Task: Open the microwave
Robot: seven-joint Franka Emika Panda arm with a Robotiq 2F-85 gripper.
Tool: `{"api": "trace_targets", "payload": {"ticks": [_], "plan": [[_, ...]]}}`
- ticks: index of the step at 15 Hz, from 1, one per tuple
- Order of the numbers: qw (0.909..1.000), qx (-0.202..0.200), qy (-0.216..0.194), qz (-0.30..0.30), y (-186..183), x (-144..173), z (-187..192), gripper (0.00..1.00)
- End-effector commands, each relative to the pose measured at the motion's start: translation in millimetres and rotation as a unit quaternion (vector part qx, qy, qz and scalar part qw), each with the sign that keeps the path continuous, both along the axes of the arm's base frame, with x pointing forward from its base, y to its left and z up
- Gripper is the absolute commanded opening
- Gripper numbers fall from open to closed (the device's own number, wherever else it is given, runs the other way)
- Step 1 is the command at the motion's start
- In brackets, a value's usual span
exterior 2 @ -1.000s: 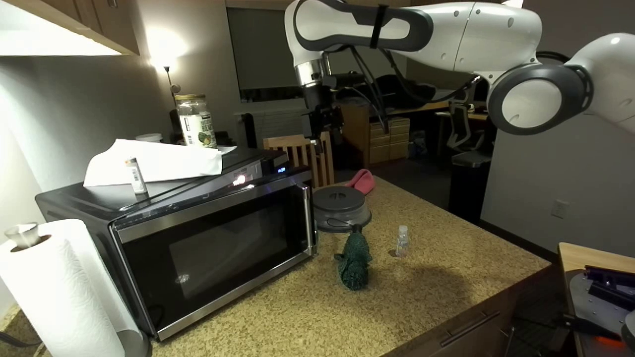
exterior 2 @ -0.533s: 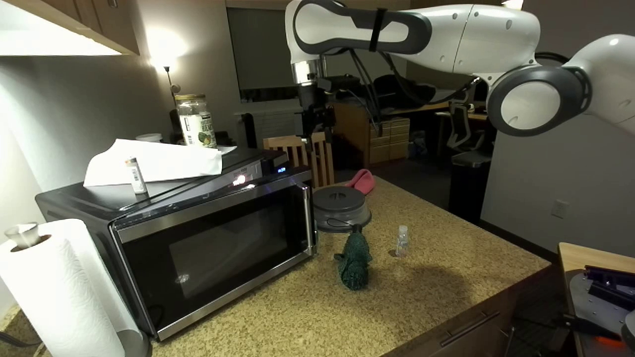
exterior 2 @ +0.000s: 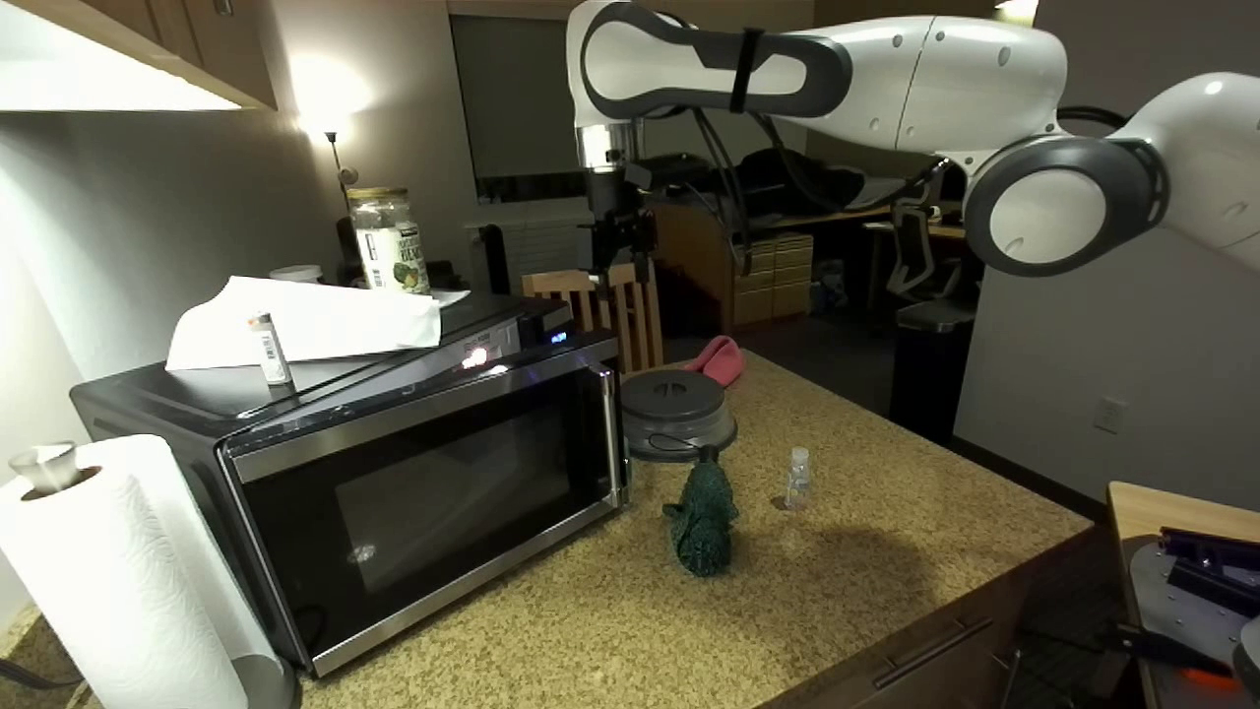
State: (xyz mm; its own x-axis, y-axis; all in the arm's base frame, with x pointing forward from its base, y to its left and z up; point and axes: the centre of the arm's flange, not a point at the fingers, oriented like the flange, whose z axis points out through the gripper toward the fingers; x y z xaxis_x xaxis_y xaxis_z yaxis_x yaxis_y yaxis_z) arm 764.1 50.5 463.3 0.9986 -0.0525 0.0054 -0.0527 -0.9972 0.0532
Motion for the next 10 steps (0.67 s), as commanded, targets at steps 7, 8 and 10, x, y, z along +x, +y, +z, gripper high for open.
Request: {"api": "trace_targets", "payload": {"ticks": [7,8,10], "plan": [[0.9989,-0.023,0.005,0.041,7,17,-43,1.00],[0.9987,-0.024,-0.002,0.044,12,22,-46,1.00],[0.9983,-0.031,-0.012,0.048,25,36,-56,1.00]]}}
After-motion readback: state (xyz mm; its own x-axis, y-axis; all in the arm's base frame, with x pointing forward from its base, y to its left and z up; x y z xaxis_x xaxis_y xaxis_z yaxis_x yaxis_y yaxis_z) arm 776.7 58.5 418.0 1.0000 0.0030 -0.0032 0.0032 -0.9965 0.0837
